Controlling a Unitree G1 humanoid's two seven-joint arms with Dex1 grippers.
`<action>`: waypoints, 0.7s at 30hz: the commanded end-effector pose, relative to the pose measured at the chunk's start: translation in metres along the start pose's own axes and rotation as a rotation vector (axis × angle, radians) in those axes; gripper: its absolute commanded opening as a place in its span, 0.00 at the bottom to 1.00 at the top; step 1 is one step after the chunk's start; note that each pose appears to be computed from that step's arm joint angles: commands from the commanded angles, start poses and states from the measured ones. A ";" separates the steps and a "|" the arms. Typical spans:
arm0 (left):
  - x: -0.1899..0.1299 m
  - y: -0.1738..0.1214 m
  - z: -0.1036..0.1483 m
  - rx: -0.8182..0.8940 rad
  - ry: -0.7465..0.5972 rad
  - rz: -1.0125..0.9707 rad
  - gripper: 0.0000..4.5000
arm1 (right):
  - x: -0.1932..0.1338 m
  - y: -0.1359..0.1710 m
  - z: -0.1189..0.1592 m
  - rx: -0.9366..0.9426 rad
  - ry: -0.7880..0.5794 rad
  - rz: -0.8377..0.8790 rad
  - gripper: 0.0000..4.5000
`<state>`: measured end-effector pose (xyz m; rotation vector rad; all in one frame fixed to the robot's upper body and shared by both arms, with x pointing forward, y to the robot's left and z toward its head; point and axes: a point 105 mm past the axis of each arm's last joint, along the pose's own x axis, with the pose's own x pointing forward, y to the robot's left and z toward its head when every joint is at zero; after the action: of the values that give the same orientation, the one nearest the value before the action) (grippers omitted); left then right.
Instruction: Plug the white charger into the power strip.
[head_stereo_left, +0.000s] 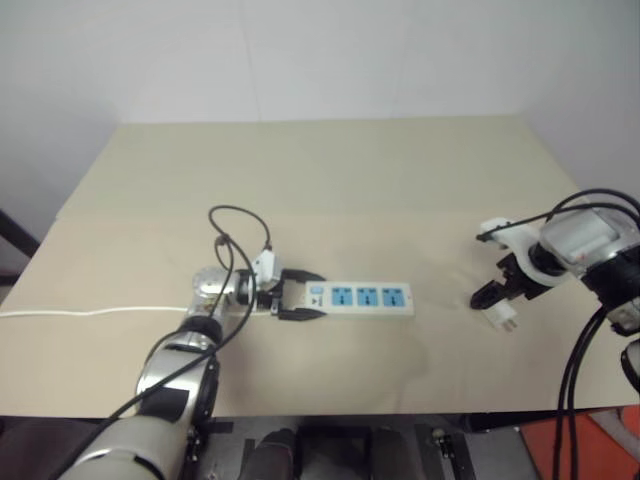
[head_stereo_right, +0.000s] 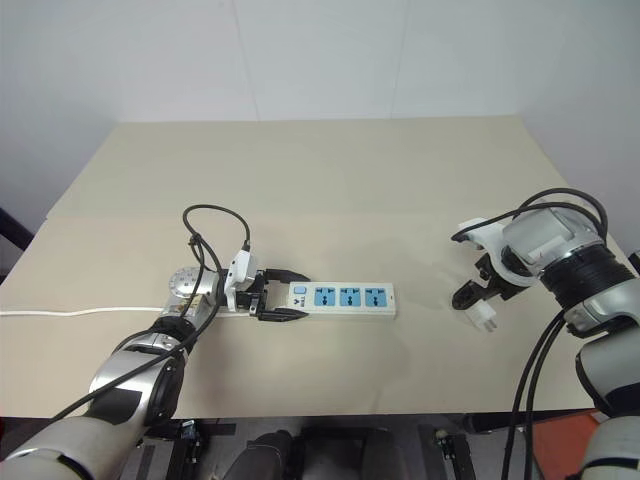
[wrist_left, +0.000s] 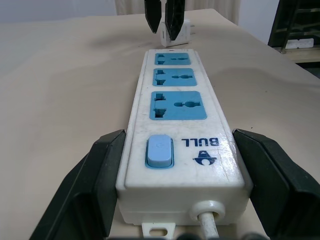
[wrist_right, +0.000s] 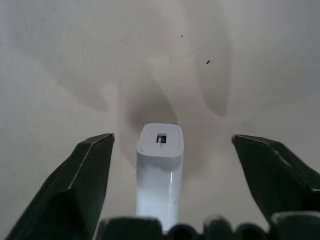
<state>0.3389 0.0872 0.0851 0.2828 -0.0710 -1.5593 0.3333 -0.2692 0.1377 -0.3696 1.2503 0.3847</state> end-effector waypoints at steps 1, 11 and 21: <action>0.002 -0.008 -0.008 -0.017 0.034 -0.042 0.72 | -0.008 -0.004 0.001 0.019 -0.022 -0.015 0.74; 0.002 -0.009 -0.009 -0.020 0.033 -0.041 0.72 | -0.002 0.000 -0.008 0.004 0.008 0.000 0.25; 0.002 -0.007 -0.007 -0.019 0.040 -0.046 0.72 | -0.040 0.013 0.027 -0.173 -0.179 -0.046 0.25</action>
<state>0.3389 0.0879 0.0852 0.2859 -0.0692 -1.5605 0.3322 -0.2572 0.1534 -0.4481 1.1622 0.4532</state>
